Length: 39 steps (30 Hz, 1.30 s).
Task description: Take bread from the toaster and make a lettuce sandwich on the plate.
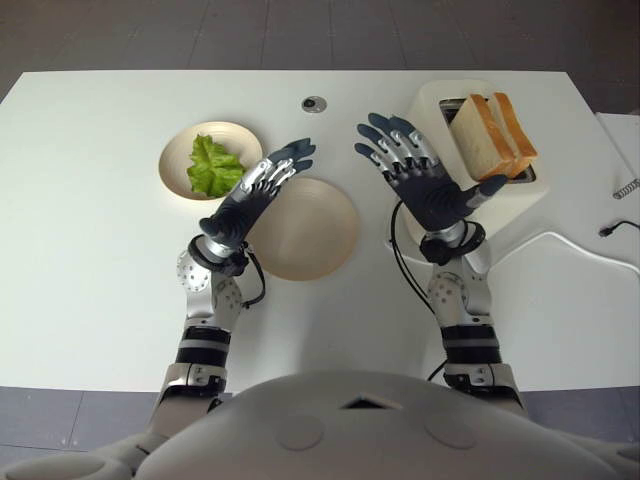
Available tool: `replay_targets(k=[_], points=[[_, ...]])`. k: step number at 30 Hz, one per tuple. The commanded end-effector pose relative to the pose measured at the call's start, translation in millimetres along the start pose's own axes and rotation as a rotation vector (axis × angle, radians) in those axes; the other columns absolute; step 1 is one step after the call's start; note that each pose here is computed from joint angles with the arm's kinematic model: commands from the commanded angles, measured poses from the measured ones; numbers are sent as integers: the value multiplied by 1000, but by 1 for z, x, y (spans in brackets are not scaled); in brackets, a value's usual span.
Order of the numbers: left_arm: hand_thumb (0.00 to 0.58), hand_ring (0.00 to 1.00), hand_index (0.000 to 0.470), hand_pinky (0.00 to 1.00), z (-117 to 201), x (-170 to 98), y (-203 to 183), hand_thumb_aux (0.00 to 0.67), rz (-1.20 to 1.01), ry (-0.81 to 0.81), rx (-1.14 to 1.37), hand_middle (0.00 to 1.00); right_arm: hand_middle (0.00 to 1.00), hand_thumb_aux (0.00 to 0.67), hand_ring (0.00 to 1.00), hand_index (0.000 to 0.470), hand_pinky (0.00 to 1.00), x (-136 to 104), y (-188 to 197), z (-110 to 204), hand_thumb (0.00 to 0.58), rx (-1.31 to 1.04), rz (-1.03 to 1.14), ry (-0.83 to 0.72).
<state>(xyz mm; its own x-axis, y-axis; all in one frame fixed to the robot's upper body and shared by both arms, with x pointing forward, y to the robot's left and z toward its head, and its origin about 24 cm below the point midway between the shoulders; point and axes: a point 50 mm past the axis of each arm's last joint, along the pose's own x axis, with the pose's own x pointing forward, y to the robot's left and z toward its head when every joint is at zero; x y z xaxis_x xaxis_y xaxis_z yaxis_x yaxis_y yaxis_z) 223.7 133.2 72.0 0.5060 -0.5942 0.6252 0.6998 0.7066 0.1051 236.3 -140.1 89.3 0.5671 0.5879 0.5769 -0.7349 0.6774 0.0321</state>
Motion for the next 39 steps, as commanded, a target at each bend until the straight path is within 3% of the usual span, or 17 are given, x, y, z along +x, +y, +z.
replay_targets(k=[1,11,18,28,34,39], points=[[0,0,0,0,0,1,1,0,11,1,-4,0,0,0,0,0,0,0,0,-4,0,-37,4,32],[0,0,0,0,1,2,1,0,21,-8,-14,0,0,0,0,0,0,1,3,1,0,-60,15,18],[0,0,0,0,3,1,4,0,36,-18,-25,0,0,0,0,0,0,-1,-9,47,0,-285,2,-44],[0,0,0,0,3,4,4,0,30,-20,-24,0,0,0,0,0,0,-27,-43,129,0,-685,-156,-63],[0,0,0,0,1,5,4,0,29,-21,-23,0,0,0,0,0,0,-41,-62,142,0,-920,-227,82],[0,0,0,0,1,4,4,0,26,-18,-15,0,0,0,0,0,0,-58,-97,107,0,-1209,-270,468]])
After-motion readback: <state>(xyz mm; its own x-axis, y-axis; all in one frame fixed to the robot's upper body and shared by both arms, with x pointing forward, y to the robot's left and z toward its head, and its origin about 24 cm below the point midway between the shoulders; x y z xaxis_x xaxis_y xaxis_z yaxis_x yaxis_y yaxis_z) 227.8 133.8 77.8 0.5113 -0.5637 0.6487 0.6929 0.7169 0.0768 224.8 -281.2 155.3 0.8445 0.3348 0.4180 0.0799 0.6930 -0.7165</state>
